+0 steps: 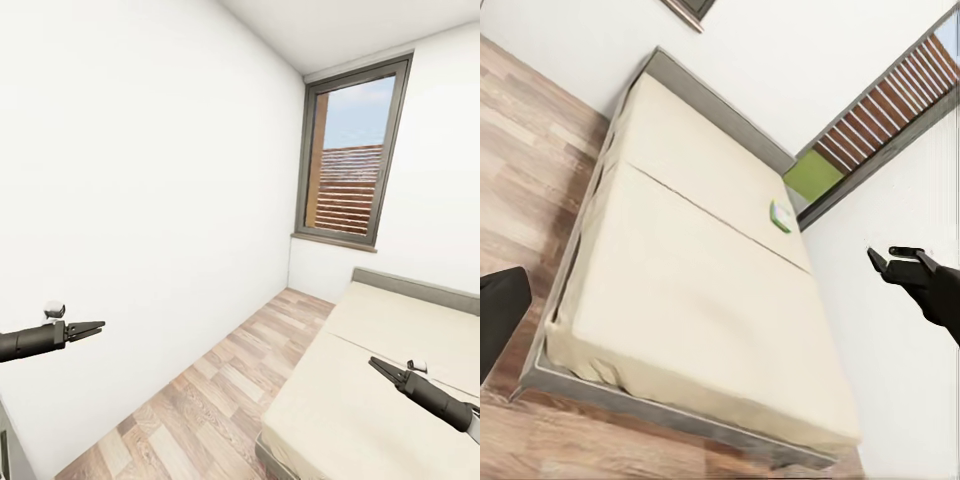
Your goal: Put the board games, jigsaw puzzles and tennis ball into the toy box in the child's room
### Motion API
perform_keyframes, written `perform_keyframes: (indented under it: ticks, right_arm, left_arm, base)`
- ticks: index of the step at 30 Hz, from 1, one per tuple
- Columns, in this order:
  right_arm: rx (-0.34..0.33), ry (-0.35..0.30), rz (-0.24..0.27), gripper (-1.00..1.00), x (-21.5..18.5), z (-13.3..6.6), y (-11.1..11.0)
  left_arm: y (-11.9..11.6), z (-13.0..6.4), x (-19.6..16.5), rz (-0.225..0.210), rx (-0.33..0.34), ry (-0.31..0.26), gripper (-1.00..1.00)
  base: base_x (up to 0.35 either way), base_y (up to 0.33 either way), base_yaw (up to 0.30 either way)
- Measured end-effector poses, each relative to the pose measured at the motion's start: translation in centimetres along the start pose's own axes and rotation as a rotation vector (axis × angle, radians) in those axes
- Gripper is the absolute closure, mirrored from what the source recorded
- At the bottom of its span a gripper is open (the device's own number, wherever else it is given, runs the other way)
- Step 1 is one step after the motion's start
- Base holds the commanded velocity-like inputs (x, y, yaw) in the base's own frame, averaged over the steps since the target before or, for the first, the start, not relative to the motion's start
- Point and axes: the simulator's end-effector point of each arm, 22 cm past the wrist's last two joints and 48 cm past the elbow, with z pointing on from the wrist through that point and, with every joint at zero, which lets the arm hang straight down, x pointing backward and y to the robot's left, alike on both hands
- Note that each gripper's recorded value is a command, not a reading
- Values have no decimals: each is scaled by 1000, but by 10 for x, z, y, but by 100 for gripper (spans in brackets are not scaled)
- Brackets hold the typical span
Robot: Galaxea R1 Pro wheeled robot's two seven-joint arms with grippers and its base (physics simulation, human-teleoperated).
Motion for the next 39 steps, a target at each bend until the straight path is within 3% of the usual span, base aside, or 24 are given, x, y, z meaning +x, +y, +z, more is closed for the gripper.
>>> perform_keyframes:
  ticks: [39]
  right_arm:
    - [27, 9, 24, -100, 8, -1, -15]
  left_arm:
    - [13, 7, 8, -26, -8, 18, -100]
  base:
    - [0, 0, -246]
